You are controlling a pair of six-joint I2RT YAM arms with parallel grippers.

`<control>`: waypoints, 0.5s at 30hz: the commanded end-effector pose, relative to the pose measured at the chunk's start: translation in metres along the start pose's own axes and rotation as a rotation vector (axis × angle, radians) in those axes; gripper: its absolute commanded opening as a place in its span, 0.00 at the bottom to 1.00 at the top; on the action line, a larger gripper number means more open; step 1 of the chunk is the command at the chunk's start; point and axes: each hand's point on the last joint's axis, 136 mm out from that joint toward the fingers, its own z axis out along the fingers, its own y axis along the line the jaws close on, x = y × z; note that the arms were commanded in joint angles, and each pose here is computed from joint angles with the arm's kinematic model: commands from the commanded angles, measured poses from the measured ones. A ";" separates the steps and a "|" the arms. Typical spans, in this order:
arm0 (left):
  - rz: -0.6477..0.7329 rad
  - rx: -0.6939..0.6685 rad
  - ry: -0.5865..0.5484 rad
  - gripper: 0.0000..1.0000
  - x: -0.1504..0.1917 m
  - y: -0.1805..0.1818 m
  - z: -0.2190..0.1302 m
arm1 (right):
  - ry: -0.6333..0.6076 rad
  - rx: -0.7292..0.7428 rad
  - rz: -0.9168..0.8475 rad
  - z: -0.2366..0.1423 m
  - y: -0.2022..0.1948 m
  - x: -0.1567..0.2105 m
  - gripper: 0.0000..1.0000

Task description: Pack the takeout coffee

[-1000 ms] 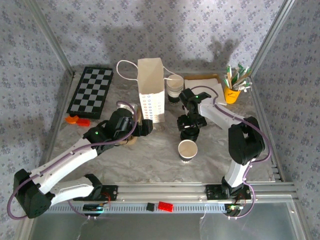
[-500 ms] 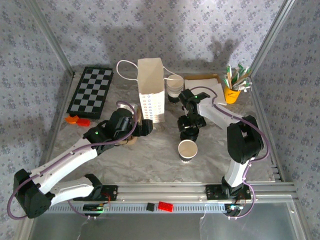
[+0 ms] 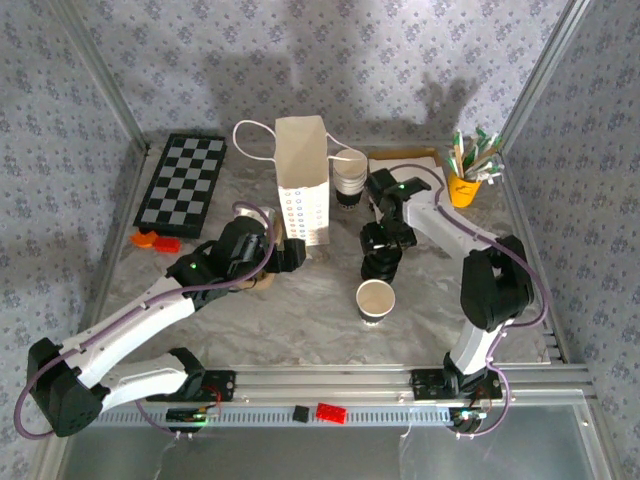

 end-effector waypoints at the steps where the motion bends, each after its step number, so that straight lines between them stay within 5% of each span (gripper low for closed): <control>1: -0.013 0.040 -0.021 1.00 -0.009 -0.011 -0.007 | -0.024 -0.046 0.034 -0.024 -0.002 -0.001 0.76; 15: -0.150 0.137 0.024 1.00 -0.002 -0.032 -0.008 | -0.108 -0.030 0.079 -0.076 -0.009 0.015 0.76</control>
